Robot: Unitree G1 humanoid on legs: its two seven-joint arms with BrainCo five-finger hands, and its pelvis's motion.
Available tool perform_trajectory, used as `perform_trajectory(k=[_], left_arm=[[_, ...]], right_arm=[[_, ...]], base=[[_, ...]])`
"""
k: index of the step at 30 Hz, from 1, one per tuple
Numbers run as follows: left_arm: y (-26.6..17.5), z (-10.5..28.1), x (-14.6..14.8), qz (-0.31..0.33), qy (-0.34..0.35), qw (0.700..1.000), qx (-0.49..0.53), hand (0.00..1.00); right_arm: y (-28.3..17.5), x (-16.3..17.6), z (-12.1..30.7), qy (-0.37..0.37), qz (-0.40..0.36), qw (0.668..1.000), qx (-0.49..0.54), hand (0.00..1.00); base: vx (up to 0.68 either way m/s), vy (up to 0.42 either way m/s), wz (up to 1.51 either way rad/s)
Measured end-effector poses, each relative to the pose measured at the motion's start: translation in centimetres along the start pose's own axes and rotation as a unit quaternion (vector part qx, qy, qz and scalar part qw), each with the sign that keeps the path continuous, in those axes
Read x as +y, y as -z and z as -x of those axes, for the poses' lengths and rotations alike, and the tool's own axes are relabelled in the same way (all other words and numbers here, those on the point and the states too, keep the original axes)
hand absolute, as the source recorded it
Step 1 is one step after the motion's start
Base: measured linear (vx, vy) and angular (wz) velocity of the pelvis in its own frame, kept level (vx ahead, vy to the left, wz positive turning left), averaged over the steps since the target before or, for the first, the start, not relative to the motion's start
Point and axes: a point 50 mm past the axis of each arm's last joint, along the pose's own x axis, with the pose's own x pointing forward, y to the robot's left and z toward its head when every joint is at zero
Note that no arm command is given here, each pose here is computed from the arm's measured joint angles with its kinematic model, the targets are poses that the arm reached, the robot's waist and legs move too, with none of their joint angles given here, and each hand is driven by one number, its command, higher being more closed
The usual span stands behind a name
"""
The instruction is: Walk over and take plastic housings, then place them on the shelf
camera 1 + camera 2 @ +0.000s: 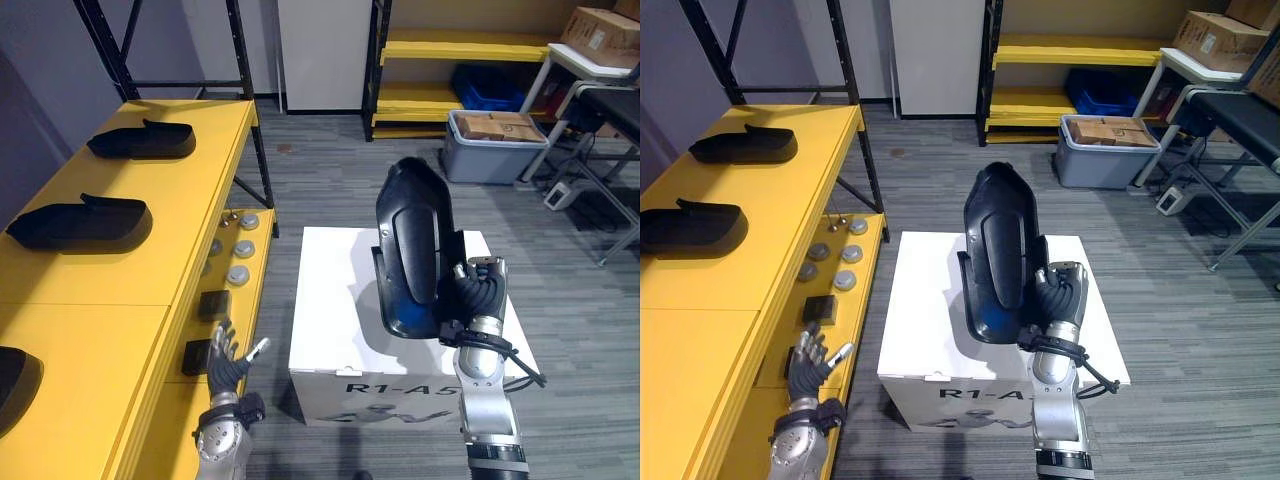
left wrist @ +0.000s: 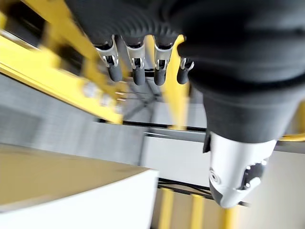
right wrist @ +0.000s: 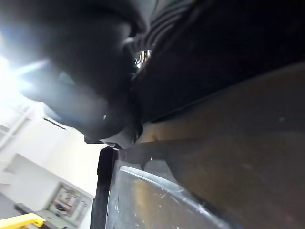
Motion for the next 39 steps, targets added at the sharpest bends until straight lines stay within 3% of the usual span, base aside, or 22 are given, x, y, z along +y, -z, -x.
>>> perform_trajectory(k=[12,22,23,39], left_arm=[[-2.9,-0.8,-7.5,0.086,0.16,0.982,-0.049,0.0],[-3.6,-0.8,-9.6,0.122,0.201,0.971,-0.045,0.0],[-3.6,-1.0,-9.8,0.126,0.204,0.97,-0.043,1.0],[-1.8,-1.6,-9.6,0.156,0.188,0.969,0.027,1.0]], right_arm=[[-3.6,4.3,1.6,-0.097,-0.024,0.992,-0.079,1.0],[-5.3,5.9,1.9,-0.136,-0.039,0.983,-0.115,1.0],[-5.3,5.9,1.9,-0.136,-0.038,0.983,-0.115,1.0],[-6.1,6.0,2.6,-0.166,-0.019,0.973,-0.159,1.0]], base=[[0.0,0.003,-0.01],[0.0,0.014,-0.06],[0.0,0.0,0.0],[-0.01,0.01,-0.01]])
